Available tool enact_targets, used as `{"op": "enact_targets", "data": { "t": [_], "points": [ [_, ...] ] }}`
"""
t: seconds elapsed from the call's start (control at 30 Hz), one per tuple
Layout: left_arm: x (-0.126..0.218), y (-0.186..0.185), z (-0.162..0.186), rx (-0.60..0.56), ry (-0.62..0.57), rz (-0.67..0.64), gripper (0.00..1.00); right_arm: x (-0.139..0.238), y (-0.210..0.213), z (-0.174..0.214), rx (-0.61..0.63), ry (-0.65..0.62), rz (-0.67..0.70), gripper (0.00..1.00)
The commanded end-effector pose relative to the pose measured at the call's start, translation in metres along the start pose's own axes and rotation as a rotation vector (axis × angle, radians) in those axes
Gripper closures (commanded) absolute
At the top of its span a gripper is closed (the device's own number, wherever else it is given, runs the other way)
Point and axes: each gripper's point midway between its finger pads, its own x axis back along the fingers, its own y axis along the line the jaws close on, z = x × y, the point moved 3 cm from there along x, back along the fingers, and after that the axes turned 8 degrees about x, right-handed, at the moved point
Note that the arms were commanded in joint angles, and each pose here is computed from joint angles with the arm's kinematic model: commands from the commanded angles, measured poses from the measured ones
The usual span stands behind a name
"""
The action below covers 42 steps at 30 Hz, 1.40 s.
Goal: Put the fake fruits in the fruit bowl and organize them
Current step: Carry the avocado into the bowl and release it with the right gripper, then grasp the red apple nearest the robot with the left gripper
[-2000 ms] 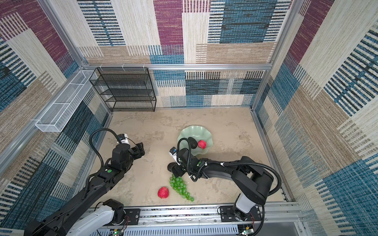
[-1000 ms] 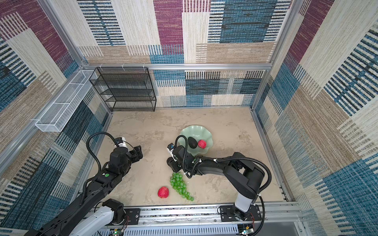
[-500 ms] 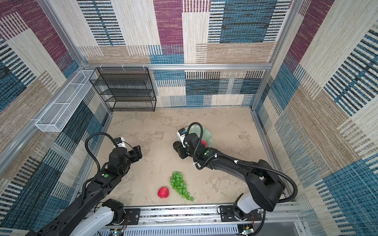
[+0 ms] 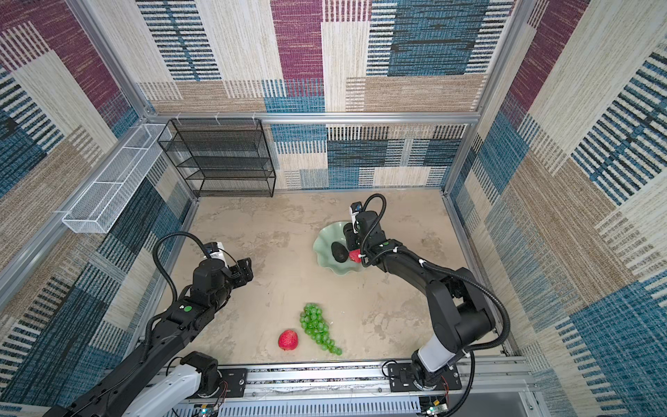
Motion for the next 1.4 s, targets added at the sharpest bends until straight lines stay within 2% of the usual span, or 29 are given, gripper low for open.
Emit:
{"op": "enact_targets", "data": {
  "t": [0.0,0.33,0.5,0.63,0.8,1.0,1.2,1.37],
  "points": [
    [0.001,-0.007,0.008,-0.005,0.061,0.047,0.19,-0.013,-0.003,-0.015,0.028,-0.055,-0.002,0.49],
    [0.006,-0.018,0.022,-0.010,0.191,0.110,0.19,-0.056,-0.004,0.005,0.023,-0.003,-0.029,0.49],
    [0.010,-0.019,0.032,0.014,0.256,0.121,0.19,-0.065,-0.001,0.012,0.015,0.000,-0.048,0.47],
    [0.012,-0.018,0.048,0.047,0.359,0.121,0.20,-0.064,0.002,0.011,0.010,-0.001,-0.067,0.42],
    [0.019,-0.018,0.065,0.049,0.468,0.141,0.20,-0.047,-0.001,-0.002,0.006,-0.041,-0.056,0.26],
    [0.029,-0.026,0.094,0.076,0.604,0.210,0.21,-0.002,0.000,-0.031,-0.061,-0.168,-0.086,0.08],
    [0.050,-0.045,0.139,-0.032,0.720,0.259,0.22,0.036,0.015,-0.022,-0.146,-0.237,-0.203,0.03],
    [0.066,-0.038,0.173,-0.062,0.793,0.244,0.22,0.054,0.016,-0.004,-0.172,-0.235,-0.213,0.02]
  ]
}}
